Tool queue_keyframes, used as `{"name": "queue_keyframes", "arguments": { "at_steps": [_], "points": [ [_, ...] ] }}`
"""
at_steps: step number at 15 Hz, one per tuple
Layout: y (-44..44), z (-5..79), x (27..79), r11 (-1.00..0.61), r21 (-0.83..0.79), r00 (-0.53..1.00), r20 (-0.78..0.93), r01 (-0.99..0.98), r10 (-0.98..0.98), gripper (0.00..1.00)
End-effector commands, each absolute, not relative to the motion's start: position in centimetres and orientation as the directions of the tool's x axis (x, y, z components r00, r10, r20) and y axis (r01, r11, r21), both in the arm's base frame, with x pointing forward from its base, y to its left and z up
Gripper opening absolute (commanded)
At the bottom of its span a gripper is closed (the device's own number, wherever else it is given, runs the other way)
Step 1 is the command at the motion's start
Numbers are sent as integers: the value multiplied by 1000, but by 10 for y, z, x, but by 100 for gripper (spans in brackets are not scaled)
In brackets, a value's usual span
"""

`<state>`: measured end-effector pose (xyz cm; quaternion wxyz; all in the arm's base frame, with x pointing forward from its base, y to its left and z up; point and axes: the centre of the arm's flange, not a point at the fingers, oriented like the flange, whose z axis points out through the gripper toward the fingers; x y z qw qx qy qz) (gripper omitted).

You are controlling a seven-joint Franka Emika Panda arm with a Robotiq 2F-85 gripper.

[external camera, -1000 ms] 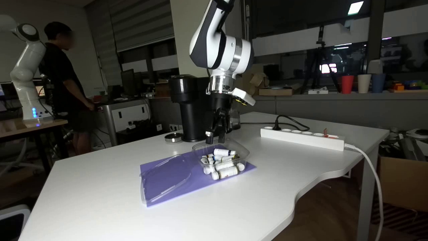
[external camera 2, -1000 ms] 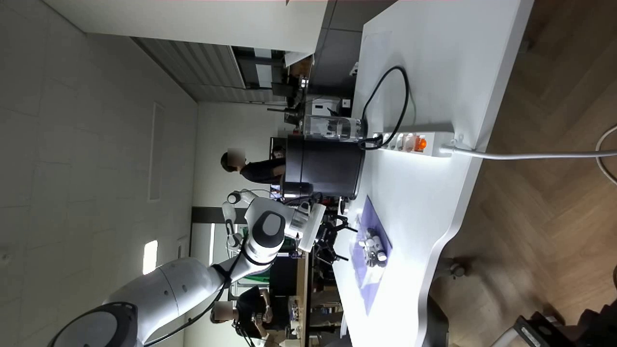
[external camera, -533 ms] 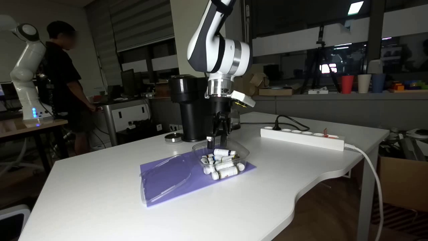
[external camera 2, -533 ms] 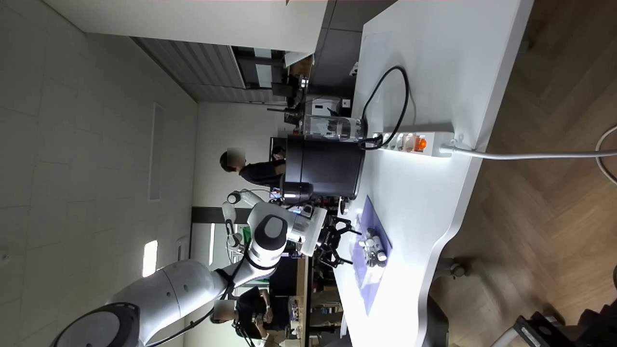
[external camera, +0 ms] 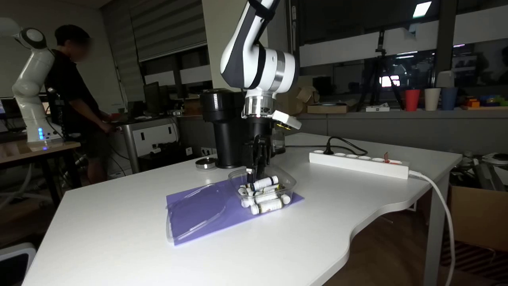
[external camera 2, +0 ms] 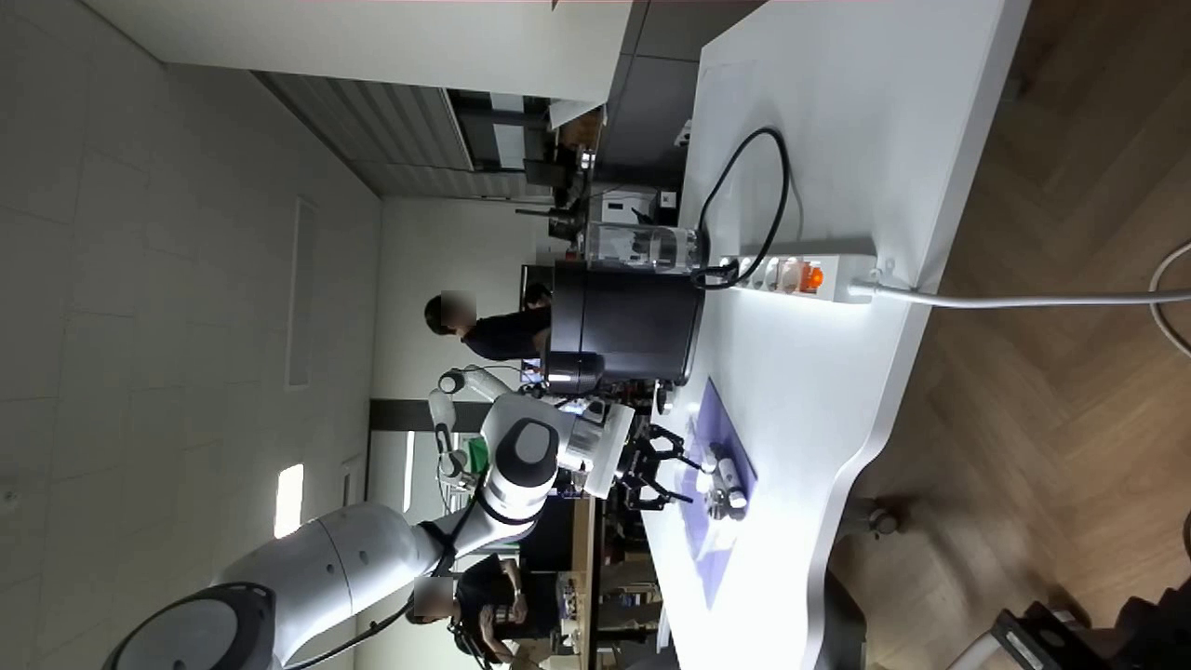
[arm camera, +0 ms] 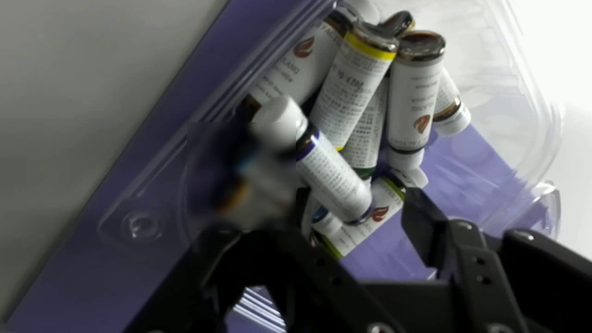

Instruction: Put one of the things in the container on the table

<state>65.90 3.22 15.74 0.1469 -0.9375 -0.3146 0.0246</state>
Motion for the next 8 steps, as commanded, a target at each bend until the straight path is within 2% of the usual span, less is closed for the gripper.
{"name": "queue_keyframes", "arguments": {
  "at_steps": [1, 2, 3, 4, 5, 8],
  "points": [
    [35, 162, 655, -774, -275, 812, 43, 570, 582, 25],
    [35, 163, 656, -774, -275, 811, 46, 571, 583, 17],
    [36, 164, 656, -772, -277, 811, 44, 572, 584, 44],
    [36, 164, 656, -771, -278, 810, 43, 572, 585, 57],
    [36, 164, 656, -768, -280, 806, 37, 576, 591, 57],
    [37, 164, 656, -744, -285, 780, 20, 604, 626, 76]
  ]
}}
